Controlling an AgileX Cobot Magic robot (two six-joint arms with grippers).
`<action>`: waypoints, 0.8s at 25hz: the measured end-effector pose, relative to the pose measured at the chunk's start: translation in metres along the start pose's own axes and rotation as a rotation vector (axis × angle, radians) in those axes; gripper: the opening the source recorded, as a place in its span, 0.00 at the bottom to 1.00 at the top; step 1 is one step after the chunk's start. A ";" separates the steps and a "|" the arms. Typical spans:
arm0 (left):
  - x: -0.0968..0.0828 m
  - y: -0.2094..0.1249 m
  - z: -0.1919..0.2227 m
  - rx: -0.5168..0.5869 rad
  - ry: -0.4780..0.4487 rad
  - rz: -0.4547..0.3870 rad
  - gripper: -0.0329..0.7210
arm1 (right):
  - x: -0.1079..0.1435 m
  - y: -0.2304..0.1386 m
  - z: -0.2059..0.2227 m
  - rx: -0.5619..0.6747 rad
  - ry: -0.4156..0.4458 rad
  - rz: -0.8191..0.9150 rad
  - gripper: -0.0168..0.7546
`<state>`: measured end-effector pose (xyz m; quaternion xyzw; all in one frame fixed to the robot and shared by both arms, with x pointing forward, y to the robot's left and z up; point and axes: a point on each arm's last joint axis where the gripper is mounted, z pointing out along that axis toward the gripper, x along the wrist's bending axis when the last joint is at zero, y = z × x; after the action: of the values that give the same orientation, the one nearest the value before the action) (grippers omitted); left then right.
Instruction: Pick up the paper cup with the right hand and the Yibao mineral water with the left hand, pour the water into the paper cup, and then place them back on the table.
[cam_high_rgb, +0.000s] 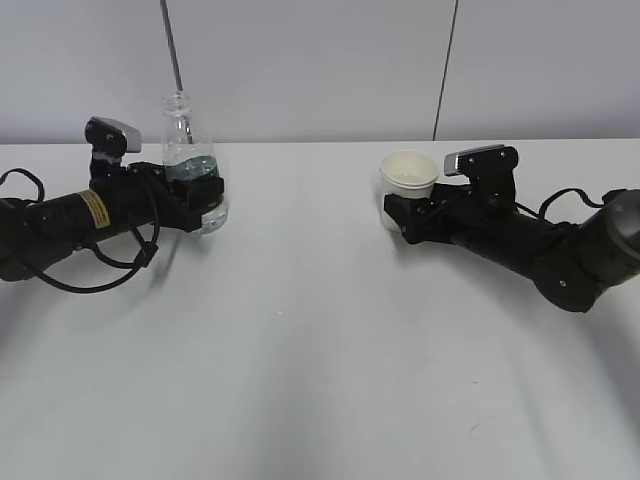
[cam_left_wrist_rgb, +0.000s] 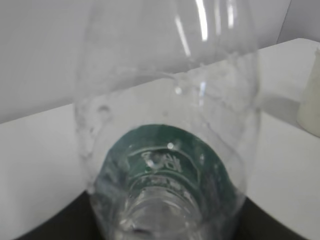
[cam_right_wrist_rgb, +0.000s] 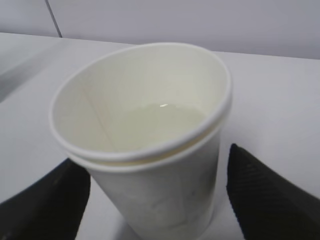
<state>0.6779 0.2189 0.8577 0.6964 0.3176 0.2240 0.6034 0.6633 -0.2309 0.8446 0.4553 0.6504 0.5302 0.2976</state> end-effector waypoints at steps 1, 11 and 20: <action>0.000 0.000 0.000 0.000 0.000 0.000 0.47 | 0.000 0.000 0.000 0.000 0.000 0.000 0.87; 0.000 0.000 0.000 0.000 0.003 -0.002 0.47 | 0.004 -0.014 -0.010 0.041 0.004 0.019 0.87; 0.000 0.000 0.000 0.000 0.004 -0.002 0.47 | 0.015 0.000 -0.039 0.025 0.011 0.020 0.86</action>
<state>0.6782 0.2191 0.8577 0.6954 0.3197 0.2248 0.6030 0.6228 -0.2334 0.8565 0.4625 0.6541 0.5274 0.2831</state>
